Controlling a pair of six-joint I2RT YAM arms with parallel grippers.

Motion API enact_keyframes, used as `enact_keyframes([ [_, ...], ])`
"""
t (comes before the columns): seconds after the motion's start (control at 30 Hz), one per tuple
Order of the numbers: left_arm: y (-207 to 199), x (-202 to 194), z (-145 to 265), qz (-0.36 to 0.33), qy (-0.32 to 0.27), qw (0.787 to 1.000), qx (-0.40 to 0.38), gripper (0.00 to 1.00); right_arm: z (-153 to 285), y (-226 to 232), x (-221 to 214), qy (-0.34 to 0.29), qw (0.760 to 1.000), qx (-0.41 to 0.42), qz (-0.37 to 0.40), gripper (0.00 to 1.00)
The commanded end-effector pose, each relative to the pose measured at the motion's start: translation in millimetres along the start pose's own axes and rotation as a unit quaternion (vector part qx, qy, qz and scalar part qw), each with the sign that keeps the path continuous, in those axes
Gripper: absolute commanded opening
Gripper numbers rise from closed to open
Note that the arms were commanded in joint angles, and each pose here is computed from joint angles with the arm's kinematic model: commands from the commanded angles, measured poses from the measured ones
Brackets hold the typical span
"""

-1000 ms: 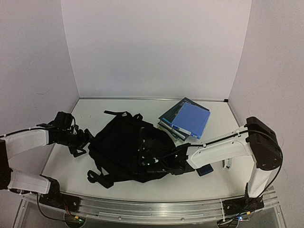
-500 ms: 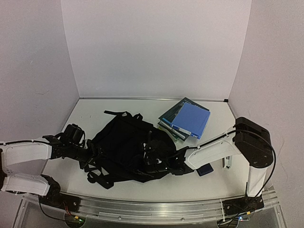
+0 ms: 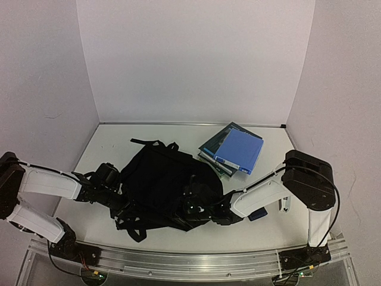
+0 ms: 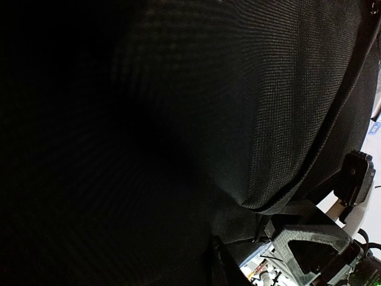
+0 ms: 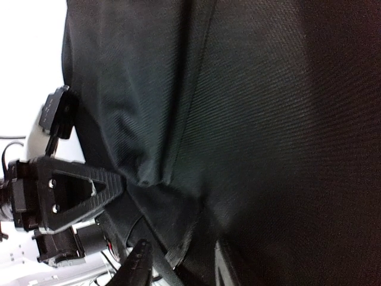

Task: Pack the student bag
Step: Unzip the student bag at the center of the board.

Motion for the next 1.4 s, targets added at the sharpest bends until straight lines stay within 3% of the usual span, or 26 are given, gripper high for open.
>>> enact_keyframes([
  [0.0, 4.7, -1.2, -5.8, 0.001, 0.002, 1.0, -0.004, 0.26, -10.4, -22.0, 0.0, -0.021, 0.998, -0.045, -0.026, 0.33],
  [0.4, 11.8, -0.9, -9.5, 0.001, -0.002, 1.0, 0.002, 0.2, -27.0, -13.4, 4.2, -0.013, 1.0, -0.026, -0.006, 0.28],
  [0.73, 15.1, 1.0, -9.9, 0.015, -0.018, 1.0, 0.014, 0.16, -18.3, -11.6, 6.7, -0.033, 0.999, -0.026, -0.001, 0.0],
  [1.37, 6.3, 9.1, 3.6, 0.021, -0.091, 0.995, 0.023, 0.11, 31.4, 29.5, 14.9, -0.092, 0.992, 0.024, 0.089, 0.0],
])
Point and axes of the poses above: each gripper's point midway between its finger pads, its own z axis back along the fingers, its own y axis along the line the jaws close on, x = y × z, the point moved 10 cm from there along z, back along the fingers, and after that the axes turned 4 degrees about z, right-handed, at the moved point
